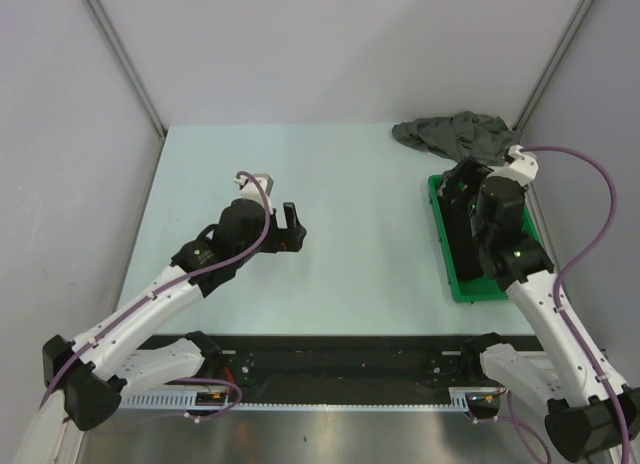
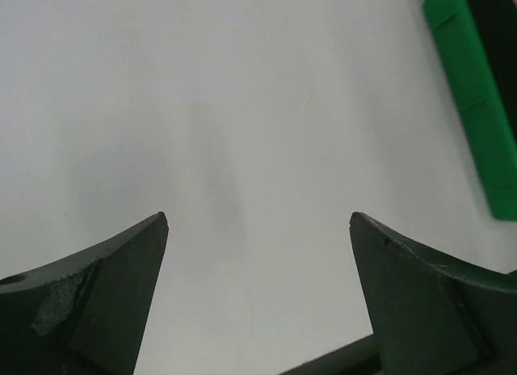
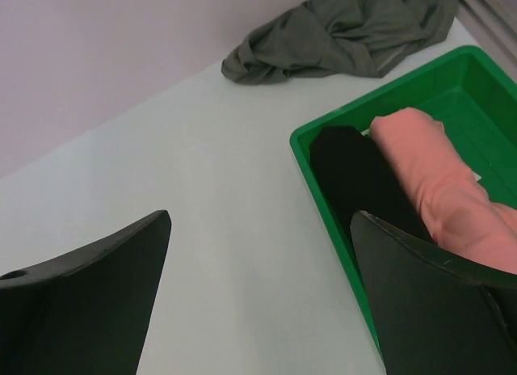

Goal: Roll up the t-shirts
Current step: Move the T-shirt to the center of the board.

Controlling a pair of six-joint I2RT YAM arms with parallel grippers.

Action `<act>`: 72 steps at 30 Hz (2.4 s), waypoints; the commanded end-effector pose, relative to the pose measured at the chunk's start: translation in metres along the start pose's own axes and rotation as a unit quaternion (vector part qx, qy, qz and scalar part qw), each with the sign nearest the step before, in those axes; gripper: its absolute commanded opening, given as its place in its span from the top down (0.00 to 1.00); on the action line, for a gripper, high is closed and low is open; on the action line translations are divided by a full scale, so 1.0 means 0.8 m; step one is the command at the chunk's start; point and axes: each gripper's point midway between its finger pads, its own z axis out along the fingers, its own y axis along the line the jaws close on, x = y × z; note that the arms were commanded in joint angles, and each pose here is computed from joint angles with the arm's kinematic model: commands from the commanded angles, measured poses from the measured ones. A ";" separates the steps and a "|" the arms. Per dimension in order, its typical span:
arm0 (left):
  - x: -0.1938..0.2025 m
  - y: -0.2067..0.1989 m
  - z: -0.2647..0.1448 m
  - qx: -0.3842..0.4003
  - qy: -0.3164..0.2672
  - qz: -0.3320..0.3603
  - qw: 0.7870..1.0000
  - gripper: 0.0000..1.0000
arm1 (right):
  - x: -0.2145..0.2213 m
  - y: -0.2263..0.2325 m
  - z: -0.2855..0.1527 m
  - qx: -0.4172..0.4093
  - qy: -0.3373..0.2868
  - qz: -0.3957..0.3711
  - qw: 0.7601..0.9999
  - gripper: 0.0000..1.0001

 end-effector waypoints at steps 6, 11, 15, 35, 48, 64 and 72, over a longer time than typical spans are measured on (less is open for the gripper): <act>0.005 -0.009 0.002 0.013 0.028 -0.016 0.999 0.00 | 0.000 0.026 0.082 -0.030 0.003 -0.042 0.999 0.00; -0.004 -0.019 0.003 0.033 0.029 -0.020 0.999 0.00 | -0.001 0.000 0.185 -0.019 0.012 -0.023 0.999 0.00; -0.009 -0.026 0.001 0.049 0.031 -0.024 0.998 0.00 | 0.015 -0.024 0.265 0.005 0.030 -0.016 0.999 0.02; 0.004 -0.022 0.031 0.056 0.069 -0.029 0.996 0.00 | 0.139 -0.119 0.515 0.082 0.063 -0.010 0.995 0.13; -0.015 0.017 0.028 0.003 0.031 -0.057 0.998 0.00 | 0.092 0.060 0.456 -0.043 0.056 -0.129 0.989 1.00; -0.005 0.077 0.004 -0.058 0.003 -0.125 0.990 0.00 | 0.211 0.305 0.127 -0.265 0.175 -0.149 0.936 1.00; 0.042 0.063 0.019 0.004 0.023 -0.149 0.989 0.09 | 0.207 0.284 0.085 -0.241 0.208 -0.177 0.931 0.46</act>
